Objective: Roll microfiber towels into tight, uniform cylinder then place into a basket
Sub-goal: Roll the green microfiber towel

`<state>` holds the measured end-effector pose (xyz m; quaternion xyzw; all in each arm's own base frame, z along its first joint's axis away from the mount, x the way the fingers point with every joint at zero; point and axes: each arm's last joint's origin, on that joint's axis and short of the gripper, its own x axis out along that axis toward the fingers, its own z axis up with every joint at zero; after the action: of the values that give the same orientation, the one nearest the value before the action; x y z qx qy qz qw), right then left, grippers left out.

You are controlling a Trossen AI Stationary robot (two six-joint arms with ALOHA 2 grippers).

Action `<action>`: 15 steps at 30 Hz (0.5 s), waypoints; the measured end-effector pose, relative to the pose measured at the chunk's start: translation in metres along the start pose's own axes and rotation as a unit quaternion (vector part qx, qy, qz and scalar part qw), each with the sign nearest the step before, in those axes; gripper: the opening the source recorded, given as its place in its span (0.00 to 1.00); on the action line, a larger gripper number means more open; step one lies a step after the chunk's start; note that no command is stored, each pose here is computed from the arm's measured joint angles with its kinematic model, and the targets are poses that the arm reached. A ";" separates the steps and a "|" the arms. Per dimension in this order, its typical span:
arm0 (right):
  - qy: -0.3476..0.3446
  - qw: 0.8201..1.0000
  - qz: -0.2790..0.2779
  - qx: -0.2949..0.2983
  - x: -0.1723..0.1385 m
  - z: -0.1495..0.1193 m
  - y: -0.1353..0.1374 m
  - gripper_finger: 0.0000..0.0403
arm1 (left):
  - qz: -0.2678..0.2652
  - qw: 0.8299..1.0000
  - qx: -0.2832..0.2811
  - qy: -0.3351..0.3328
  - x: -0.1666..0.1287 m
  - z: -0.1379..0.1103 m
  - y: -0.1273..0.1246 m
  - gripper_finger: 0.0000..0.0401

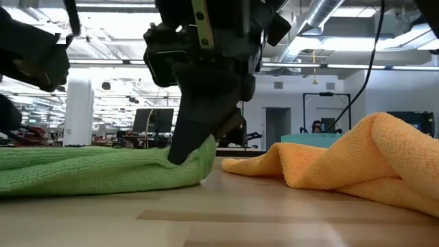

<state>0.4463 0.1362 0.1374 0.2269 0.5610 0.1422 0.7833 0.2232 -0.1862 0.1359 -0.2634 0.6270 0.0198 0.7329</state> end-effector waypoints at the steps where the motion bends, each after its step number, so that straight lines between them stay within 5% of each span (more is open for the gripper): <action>1: 0.001 1.000 0.003 0.002 -0.001 0.001 -0.001 0.03 | -0.004 1.000 0.016 -0.003 0.000 -0.001 -0.001 0.21; 7: -0.001 1.000 0.020 0.012 -0.006 0.008 -0.011 0.03 | -0.007 0.991 0.117 -0.065 0.001 -0.008 -0.012 0.19; 15: -0.019 0.998 0.057 0.016 -0.014 0.020 -0.024 0.03 | 0.035 0.956 0.253 -0.144 0.000 -0.025 -0.024 0.17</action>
<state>0.4596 0.1052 0.1423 0.2742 0.5341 0.1733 0.7807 0.2091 -0.2172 0.1423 -0.0419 0.5082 -0.0765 0.8568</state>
